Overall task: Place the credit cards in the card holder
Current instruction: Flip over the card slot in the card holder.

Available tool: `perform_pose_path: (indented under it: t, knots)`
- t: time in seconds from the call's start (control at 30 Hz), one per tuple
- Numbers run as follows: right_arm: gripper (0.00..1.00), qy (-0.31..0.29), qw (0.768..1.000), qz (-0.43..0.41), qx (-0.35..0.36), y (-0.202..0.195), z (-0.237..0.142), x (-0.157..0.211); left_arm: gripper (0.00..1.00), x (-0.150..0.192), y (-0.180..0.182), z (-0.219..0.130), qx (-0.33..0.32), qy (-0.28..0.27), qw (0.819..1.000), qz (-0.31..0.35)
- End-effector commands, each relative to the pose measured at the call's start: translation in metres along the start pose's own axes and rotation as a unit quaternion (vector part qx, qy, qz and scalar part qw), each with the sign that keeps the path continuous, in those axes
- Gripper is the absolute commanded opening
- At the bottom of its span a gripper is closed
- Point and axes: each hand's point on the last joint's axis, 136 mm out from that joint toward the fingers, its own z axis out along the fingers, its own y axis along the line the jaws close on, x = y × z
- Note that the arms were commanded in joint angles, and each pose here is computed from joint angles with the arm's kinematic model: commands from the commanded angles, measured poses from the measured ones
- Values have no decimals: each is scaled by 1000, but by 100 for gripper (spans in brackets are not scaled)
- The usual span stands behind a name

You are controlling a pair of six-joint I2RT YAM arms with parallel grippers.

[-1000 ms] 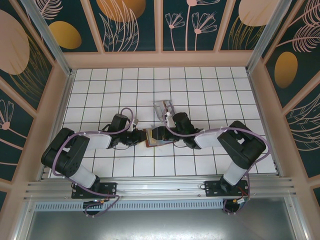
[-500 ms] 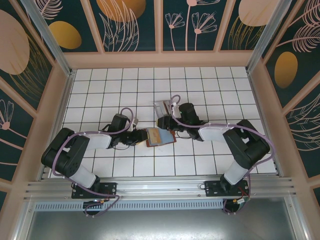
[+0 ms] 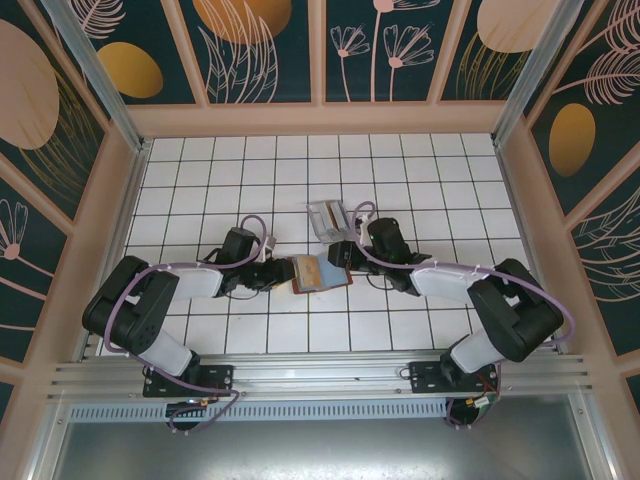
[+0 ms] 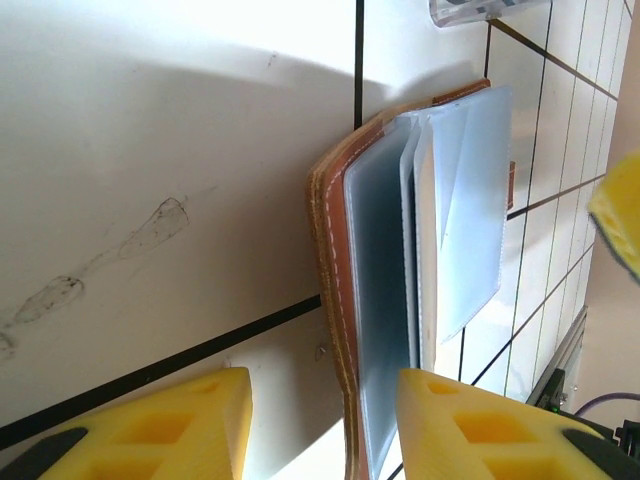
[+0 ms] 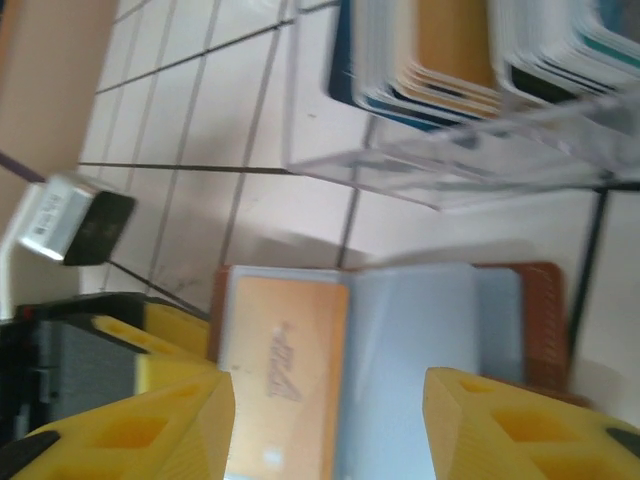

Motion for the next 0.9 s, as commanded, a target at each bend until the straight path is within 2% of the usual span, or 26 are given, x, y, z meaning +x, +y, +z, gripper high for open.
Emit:
perform_pose_path:
  t: [0.0,0.2,0.6,0.7,0.87]
  knots:
    - [55,25,999,0,32,-21,-1,21,44,-7,-10,-6,5,-17,1000,14]
    - [55,47,999,14,12,-22,7,36,47,-8,-13,-7,10,-20,1000,14]
    - [42,72,997,-12,-19,-1,19,41,43,-10,-17,-7,19,-24,999,9]
    - [41,79,996,-18,-20,4,21,42,43,-11,-19,-7,21,-21,1000,7]
    - [40,86,994,-39,-62,22,27,44,49,-17,-23,-7,21,-28,999,9]
